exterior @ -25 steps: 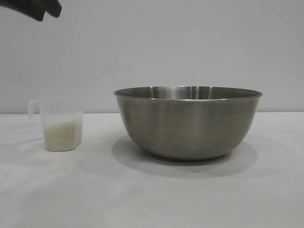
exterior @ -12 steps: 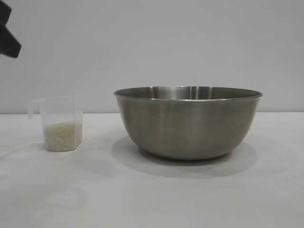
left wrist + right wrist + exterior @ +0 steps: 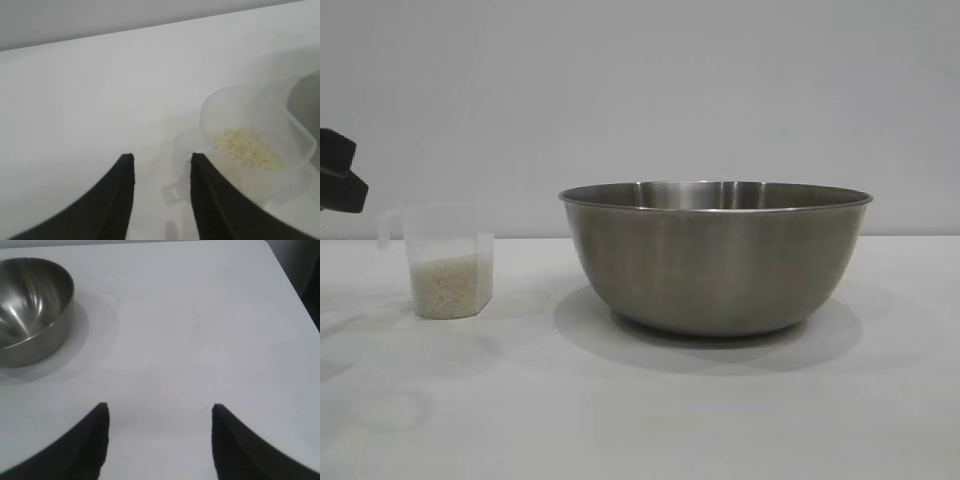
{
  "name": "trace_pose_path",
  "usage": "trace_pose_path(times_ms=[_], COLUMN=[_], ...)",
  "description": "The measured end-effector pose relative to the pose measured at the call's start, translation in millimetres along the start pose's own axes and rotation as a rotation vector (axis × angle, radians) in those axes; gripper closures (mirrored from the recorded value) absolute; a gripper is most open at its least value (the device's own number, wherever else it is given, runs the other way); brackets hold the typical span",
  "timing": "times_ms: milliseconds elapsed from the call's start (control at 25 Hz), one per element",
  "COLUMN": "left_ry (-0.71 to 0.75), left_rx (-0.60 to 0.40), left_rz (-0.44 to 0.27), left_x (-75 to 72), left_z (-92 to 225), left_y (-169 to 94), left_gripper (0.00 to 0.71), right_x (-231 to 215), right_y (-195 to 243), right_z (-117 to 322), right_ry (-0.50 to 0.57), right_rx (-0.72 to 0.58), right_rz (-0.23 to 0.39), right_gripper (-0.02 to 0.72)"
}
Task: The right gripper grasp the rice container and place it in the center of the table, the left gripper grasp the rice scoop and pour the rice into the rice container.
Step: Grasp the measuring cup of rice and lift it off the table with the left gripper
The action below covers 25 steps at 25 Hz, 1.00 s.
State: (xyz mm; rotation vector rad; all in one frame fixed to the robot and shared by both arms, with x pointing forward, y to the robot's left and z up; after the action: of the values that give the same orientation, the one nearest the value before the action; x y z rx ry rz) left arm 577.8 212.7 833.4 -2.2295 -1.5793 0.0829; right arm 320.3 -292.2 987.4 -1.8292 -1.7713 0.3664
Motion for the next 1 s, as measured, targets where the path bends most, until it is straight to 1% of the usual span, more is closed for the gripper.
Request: trace_pose_path(times_ms=[160, 520, 800, 1000], left_ry=[-0.003, -0.002, -0.008, -0.007], left_rx=[0.032, 0.038, 0.094, 0.07], left_rz=[0.008, 0.003, 0.014, 0.007], left_x=[-2.5, -1.7, -6.0, -3.3], left_z=[11, 13, 34, 29], left_y=[2, 3, 6, 18], left_gripper=[0.492, 0.492, 0.492, 0.492], right_x=[0, 0, 0, 0], right_y=[0, 0, 0, 0], right_z=[0, 0, 0, 0], right_ry=[0.0, 0.0, 0.0, 0.002], right_rx=[0.0, 0.0, 0.0, 0.0], right_rz=[0.0, 0.0, 0.0, 0.0], right_gripper=[0.322, 0.322, 0.322, 0.322])
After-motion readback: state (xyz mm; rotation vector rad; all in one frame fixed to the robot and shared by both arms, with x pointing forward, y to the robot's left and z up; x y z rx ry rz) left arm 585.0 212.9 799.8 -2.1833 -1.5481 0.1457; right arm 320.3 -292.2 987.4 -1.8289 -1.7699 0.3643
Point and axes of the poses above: a point on each arm's last joint axis where the gripper is mounted, y pointing out along that axis toward the gripper, x along the wrist's bending axis when the last joint is at zero, z = x × y, the point moved 10 cm from there along y, pointing out along that axis toward the gripper, and after that the axes turned 12 degrees about y, right-handed, at the moved point
